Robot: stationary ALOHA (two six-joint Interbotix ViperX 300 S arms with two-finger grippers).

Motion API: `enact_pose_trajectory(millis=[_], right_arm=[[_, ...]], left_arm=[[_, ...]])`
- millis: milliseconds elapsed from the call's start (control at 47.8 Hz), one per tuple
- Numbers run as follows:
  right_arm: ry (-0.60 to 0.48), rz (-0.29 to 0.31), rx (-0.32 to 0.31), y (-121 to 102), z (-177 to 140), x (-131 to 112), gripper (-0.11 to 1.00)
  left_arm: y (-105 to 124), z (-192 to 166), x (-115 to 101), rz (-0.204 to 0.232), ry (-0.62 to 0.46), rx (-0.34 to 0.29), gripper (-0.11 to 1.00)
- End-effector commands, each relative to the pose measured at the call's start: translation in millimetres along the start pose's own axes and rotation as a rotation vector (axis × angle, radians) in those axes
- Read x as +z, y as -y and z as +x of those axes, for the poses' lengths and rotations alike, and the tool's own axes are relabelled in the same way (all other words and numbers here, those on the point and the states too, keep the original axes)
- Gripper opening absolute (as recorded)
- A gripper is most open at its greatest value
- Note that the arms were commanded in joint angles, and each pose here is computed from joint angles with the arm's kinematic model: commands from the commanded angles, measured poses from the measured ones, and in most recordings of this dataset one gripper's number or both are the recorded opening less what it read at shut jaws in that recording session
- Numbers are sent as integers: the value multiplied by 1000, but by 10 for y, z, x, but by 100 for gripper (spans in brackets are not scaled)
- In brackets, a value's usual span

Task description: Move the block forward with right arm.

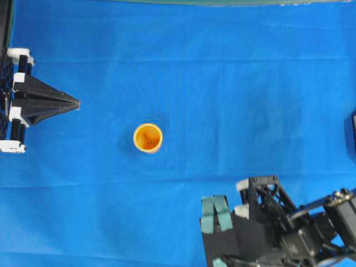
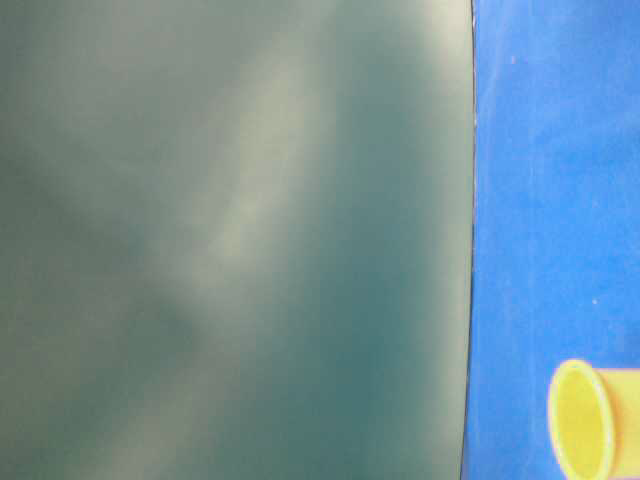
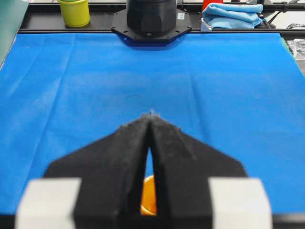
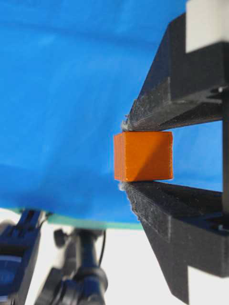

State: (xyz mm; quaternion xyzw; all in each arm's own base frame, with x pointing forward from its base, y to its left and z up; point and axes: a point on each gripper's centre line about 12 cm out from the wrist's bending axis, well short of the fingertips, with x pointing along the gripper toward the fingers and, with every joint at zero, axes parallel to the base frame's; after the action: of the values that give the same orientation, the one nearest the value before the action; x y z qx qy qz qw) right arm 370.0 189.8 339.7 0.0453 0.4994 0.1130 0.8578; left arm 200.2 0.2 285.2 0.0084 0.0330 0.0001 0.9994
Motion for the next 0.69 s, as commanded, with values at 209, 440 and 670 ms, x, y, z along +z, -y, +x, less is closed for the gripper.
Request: enact_pose_trajectory(millis=[209,440,670], right_arm=[[108,-33,74,-254,-151,94,40],[143,-50,109,-381,-172,100,40],[146,-38,129,-432,-174,100,40]], left_arm=[[-2,25,116,-2,26,0,0],[-2,25,116,-2,26,0,0],[-2,25,116,-5,26,0,0]])
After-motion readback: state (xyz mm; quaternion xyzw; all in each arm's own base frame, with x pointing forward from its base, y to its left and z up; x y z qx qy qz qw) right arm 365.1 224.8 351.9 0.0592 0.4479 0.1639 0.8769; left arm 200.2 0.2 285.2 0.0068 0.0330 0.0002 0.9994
